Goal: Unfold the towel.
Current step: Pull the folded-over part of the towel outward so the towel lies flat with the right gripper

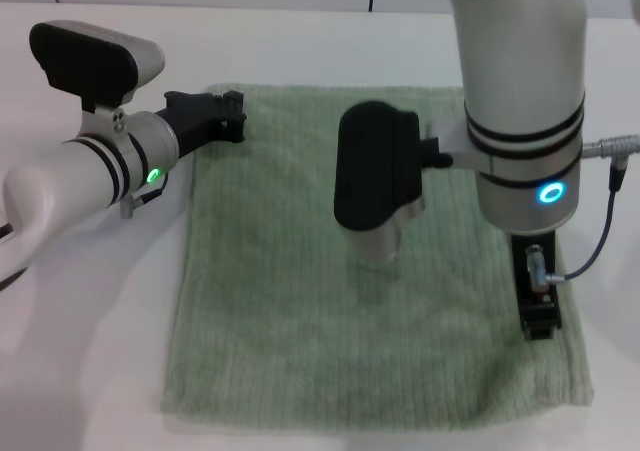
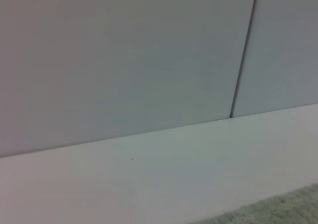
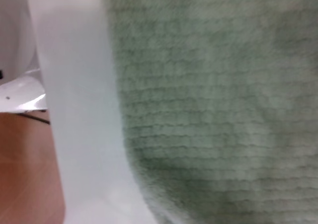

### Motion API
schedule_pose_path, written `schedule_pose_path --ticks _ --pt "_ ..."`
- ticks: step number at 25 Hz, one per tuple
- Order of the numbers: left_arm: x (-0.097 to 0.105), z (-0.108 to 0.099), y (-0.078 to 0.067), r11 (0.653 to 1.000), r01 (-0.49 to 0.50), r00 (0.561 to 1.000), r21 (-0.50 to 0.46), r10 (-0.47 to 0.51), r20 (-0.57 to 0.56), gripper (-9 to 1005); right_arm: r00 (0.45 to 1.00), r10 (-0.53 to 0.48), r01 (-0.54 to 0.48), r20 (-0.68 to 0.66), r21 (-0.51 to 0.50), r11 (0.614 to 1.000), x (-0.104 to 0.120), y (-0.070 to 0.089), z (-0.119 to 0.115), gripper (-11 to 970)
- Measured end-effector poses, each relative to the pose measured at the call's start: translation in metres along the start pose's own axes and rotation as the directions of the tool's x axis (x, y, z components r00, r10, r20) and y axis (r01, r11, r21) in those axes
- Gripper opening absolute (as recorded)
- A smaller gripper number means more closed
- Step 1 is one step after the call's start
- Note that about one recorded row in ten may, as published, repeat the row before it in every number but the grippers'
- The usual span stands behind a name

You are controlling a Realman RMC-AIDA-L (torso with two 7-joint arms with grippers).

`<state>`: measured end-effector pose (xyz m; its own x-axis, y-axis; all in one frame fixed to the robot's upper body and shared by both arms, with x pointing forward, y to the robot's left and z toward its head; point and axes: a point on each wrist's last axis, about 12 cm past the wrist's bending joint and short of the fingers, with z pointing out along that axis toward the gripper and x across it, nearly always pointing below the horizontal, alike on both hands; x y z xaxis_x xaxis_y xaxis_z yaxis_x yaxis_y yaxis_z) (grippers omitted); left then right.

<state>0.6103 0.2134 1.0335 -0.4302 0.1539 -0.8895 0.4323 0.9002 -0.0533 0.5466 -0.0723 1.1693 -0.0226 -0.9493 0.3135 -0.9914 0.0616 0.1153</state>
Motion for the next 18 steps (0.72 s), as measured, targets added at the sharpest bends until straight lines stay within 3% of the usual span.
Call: schedule_pose_path --ticks 12,18 --pt "-0.002 0.0 0.001 1.0 -0.004 1.0 -0.001 0.004 0.004 -2 0.999 -0.007 0.001 -0.044 -0.13 0.992 0.004 0.002 0.026 297" --pt "-0.003 0.001 0.0 1.0 -0.007 1.0 0.001 0.007 0.006 -2 0.992 0.026 -0.047 -0.124 -0.17 0.984 0.015 -0.001 0.034 297"
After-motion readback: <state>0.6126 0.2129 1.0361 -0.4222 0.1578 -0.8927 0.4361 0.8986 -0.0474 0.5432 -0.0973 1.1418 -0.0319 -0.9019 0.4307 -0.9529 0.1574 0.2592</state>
